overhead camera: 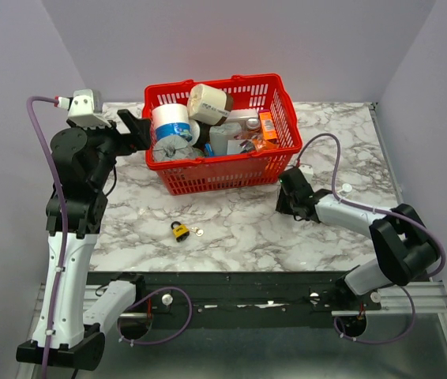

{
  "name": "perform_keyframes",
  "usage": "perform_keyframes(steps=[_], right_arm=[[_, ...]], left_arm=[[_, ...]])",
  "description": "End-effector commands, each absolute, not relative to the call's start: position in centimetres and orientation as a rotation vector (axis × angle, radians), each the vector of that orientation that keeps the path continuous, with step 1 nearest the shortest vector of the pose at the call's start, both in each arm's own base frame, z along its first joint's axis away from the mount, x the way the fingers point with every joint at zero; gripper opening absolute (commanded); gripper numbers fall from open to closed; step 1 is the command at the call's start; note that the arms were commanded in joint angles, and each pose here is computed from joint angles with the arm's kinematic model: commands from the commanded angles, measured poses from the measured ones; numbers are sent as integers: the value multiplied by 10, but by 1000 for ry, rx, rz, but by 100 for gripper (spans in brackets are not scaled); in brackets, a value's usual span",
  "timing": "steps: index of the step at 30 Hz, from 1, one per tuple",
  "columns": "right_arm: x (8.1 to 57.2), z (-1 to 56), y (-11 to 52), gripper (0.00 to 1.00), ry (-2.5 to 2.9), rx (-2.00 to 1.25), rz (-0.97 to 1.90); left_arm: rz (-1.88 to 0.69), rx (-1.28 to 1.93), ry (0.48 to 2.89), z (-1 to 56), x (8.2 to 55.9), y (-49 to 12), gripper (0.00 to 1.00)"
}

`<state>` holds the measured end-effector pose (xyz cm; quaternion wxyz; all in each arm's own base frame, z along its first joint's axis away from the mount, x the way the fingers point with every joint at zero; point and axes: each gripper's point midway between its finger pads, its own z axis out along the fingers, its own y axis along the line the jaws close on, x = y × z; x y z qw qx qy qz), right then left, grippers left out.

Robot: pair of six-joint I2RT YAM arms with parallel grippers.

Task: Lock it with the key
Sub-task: Move the lock to the center of the board.

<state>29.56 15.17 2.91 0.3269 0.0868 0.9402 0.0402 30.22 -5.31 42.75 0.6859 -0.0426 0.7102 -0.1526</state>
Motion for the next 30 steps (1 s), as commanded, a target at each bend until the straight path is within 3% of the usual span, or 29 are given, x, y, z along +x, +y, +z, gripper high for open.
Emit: perform_keyframes(steps=[1,9,19,25,30], right_arm=[[320,36,154,51,2399,289,137],[316,32,164,58,2428,223,199],[324,23,157,58,2417,198,124],[325,11,157,54,2462,177,84],[306,0,152,45,2527,171,69]], left_arm=[[-331,-120,1535,449,302,-48,99],[-324,-125,1558,438,304,-47,99],[-335,-128,1571,436,307,-48,99],[-318,-139,1578,434,310,-45,99],[-312,-137,1583,433,311,-44,99]])
